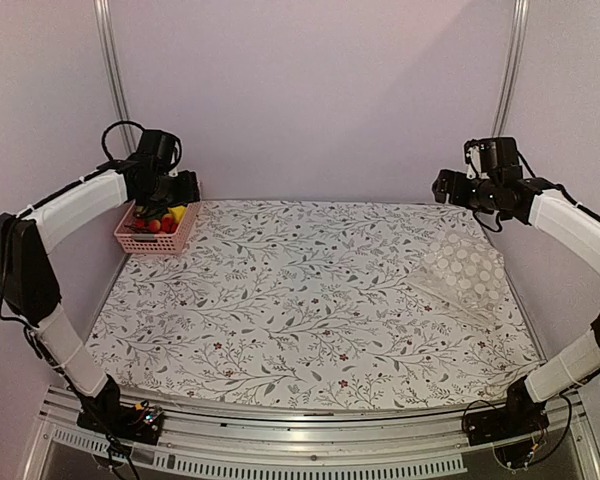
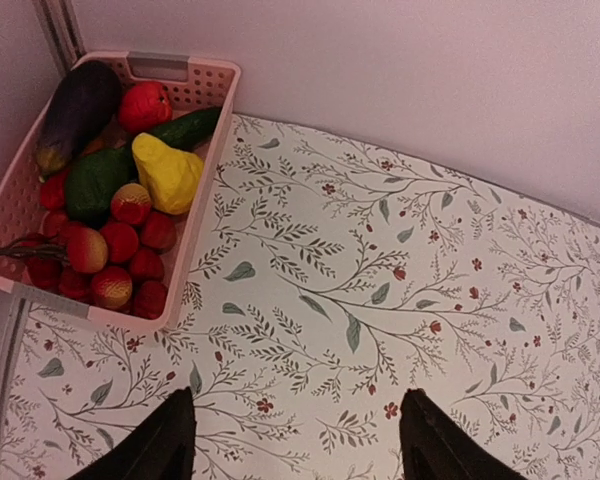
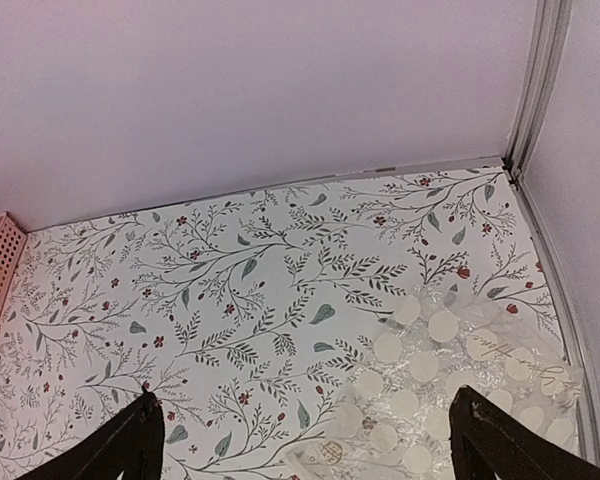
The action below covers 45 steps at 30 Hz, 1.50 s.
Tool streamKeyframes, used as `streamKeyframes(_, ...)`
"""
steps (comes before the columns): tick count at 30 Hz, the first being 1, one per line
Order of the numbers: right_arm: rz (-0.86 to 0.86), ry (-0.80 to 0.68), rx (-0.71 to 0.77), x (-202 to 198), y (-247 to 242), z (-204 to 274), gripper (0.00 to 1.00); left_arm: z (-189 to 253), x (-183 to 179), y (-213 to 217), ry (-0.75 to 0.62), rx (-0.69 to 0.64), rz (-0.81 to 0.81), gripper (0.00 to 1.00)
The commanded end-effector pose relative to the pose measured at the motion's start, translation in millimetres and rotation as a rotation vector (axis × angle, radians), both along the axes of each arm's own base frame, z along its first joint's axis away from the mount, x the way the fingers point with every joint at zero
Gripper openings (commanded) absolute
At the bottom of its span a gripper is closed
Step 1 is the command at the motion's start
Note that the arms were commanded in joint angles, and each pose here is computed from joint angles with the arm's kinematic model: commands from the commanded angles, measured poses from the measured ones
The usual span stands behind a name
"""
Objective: Place the food in the zip-top bag and seal the zipper
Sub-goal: Adjust the bin at the corner of the board.
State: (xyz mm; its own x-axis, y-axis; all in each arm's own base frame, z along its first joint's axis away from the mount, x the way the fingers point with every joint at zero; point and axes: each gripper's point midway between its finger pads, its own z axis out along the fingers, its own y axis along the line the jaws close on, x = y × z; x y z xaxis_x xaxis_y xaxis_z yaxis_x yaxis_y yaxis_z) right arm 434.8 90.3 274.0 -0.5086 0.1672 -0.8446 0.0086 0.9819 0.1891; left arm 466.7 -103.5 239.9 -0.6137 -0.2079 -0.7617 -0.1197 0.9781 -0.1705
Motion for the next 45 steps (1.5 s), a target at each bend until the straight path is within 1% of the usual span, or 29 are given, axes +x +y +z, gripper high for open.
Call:
streamKeyframes(1,0.013,0.040,0.110,-9.4,6.7,-0.6,0.98,-30.9,16.0,20.3,0.110,-0.025,0.046,0.65)
streamKeyframes(4,0.168,0.076,0.195,-24.5,33.8,-6.2,0.99,-52.1,27.5,33.8,0.180,0.016,0.046,0.62)
streamKeyframes(6,0.212,0.110,0.233,-33.5,42.0,-15.4,0.99,-63.4,33.4,42.5,0.220,0.037,0.052,0.62)
streamKeyframes(11,0.252,0.184,0.270,-49.8,49.1,-28.3,0.96,-82.0,46.2,57.0,0.272,0.092,0.042,0.66)
streamKeyframes(15,0.278,0.209,0.279,-58.0,52.2,-30.3,0.95,-94.0,59.2,70.8,0.303,0.109,0.057,0.66)
streamKeyframes(21,0.329,0.237,0.321,-63.5,62.3,-30.9,0.95,-107.0,78.3,85.6,0.320,0.106,0.080,0.61)
streamKeyframes(28,0.349,0.254,0.351,-64.6,67.6,-31.1,0.94,-138.2,91.6,93.0,0.360,0.097,0.077,0.53)
streamKeyframes(31,0.348,0.260,0.347,-64.7,67.3,-34.0,0.94,-150.7,95.4,93.5,0.375,0.094,0.073,0.48)
streamKeyframes(32,0.346,0.262,0.346,-64.5,67.0,-34.7,0.93,-153.8,96.4,93.4,0.379,0.094,0.072,0.45)
streamKeyframes(36,0.326,0.276,0.337,-61.9,64.7,-41.0,0.92,-164.8,98.3,90.5,0.395,0.074,0.071,0.26)
streamKeyframes(39,0.324,0.281,0.339,-59.2,65.5,-42.5,0.91,-163.3,97.1,83.5,0.394,0.066,0.062,0.13)
streamKeyframes(43,0.323,0.289,0.349,-54.1,68.0,-47.6,0.91,-158.1,88.0,60.9,0.396,0.063,0.026,0.03)
streamKeyframes(45,0.323,0.290,0.358,-51.9,69.1,-48.8,0.91,-155.8,77.6,44.9,0.411,0.044,0.014,0.01)
